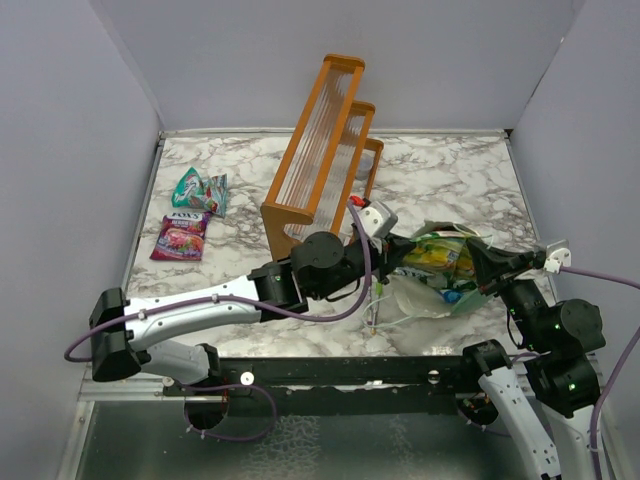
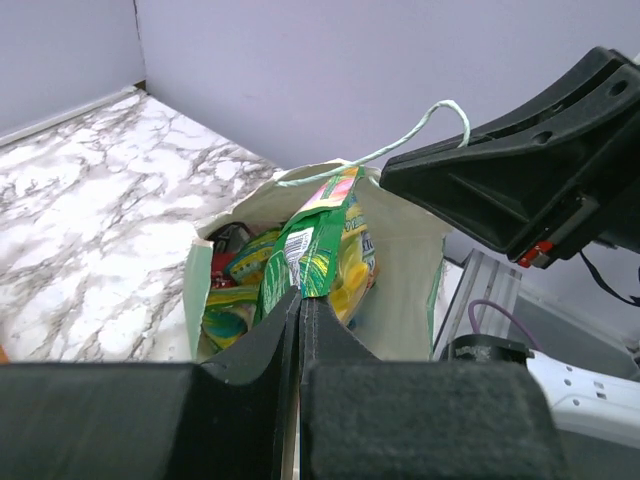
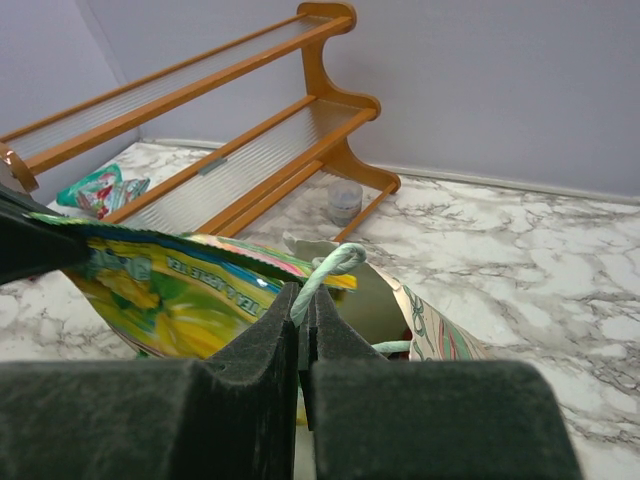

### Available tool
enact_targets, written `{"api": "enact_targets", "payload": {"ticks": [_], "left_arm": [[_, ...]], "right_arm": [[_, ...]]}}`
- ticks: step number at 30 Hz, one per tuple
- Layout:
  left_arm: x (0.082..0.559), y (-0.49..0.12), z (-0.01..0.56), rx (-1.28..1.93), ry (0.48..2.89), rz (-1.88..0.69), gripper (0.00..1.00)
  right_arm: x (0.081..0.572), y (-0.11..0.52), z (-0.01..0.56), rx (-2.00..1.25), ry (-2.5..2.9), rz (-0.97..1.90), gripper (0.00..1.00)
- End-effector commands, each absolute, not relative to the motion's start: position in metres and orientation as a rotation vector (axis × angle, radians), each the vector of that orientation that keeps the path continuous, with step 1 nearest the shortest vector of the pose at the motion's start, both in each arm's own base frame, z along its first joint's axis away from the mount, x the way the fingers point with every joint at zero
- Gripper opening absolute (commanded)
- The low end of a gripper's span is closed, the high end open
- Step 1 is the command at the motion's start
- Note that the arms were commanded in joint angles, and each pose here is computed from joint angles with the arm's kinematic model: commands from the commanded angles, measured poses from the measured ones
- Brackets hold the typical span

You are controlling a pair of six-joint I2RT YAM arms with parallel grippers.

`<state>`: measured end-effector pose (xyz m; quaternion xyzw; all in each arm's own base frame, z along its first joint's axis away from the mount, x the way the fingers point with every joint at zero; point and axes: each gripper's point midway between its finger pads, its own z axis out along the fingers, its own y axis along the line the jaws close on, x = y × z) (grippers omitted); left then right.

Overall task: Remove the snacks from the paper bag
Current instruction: Take out the snack from the paper bag, then place the snack at the center of the board.

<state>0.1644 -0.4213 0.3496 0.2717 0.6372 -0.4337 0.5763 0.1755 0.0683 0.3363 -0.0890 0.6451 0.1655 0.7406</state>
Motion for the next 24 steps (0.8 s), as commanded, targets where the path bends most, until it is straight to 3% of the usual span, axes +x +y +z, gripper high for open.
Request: {"api": "enact_targets", "payload": {"ticks": [1,9,17,24], "left_arm": [[0.17,-0.39,0.384,0.594,1.501,-0.917,0.0],[0.193,-0.35,0.422,0.552,1.479,-0.709,0.0],[0.259,-0.31,0.5,0.458,1.413,-0.479,0.0],[0.322,-0.22,0.56,0.178,1.342,-0.261,0.0]], "right_arm": [[0.177,0.063,0.335,-0.156,1.414,0.348,0.02],[0.178,0.063,0.334,-0.156,1.421,0.347,0.02],[0.179,0.064,0.334,-0.158,1.424,0.349,0.02],[0.178,0.063,0.333,-0.155,1.425,0.346,0.02]]}}
